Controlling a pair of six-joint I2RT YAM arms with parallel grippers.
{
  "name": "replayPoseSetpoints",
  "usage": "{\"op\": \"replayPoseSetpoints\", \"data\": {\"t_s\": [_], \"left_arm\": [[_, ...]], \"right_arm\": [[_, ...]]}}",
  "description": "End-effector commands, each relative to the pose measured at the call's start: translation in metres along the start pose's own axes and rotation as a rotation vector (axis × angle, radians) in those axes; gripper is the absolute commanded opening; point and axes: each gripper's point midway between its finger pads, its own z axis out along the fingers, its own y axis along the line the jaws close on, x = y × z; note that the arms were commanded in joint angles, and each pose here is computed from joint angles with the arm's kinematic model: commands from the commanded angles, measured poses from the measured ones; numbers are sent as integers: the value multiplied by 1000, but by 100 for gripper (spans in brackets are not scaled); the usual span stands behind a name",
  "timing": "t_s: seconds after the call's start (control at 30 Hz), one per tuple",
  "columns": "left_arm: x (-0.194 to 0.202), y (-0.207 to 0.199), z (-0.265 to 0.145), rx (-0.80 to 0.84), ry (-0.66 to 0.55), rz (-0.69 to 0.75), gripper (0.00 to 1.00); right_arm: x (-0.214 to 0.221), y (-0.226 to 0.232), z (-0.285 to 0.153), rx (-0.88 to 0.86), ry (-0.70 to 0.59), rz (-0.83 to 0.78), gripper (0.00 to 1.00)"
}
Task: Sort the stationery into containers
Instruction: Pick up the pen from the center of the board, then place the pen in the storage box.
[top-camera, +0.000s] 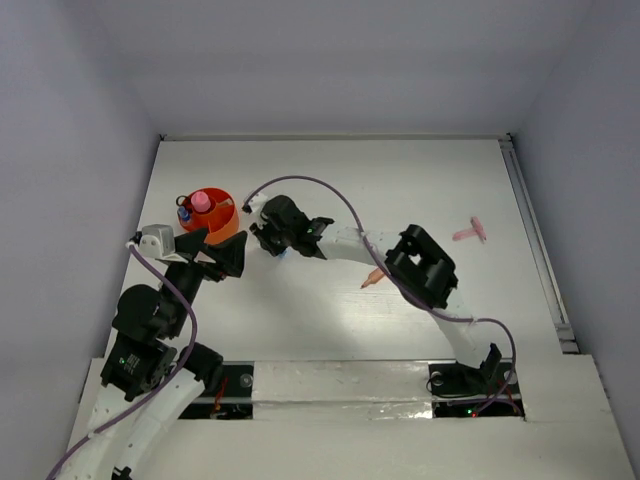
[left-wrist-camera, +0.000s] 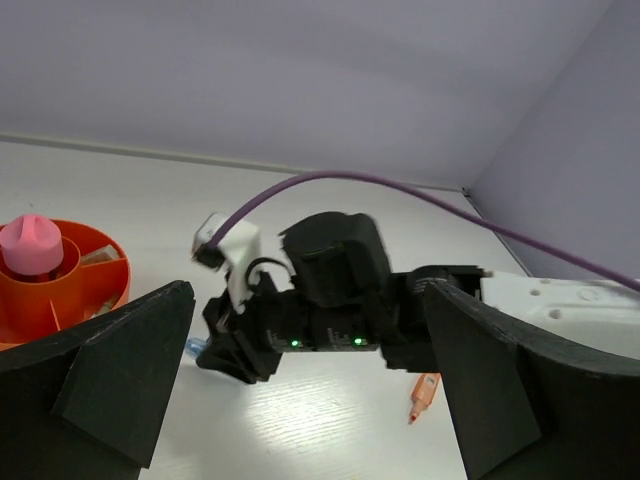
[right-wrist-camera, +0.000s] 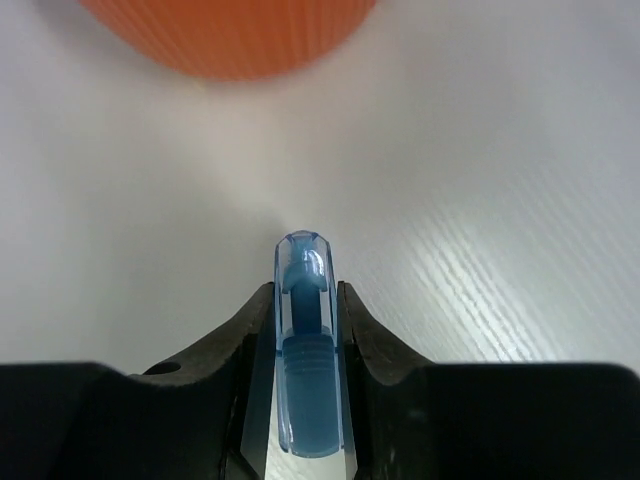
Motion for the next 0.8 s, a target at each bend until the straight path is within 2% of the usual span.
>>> {"op": "replayPoseSetpoints", "data": {"t_s": [0.0,0.03,0.23,0.53,0.77], "left_arm": [[-14,-5,1,24,-56,2,99],[-14,-5,1,24,-57,1,99],[-16,-5,-1,26,-68,-2,99],[-17,-7,-2,38,-72,-2,99],[-18,-7,-3,40,-74,-3,99]], "right_arm": [[-138,8,-58,-56,-483,163,0],[-159,11,-67,-83,-575,212,0],[-205,20,-67,-187,-794,343,0],[-240,23,-50,-262,-967,395,0],[-241,22,-29,-273,-1002,430,0]]}}
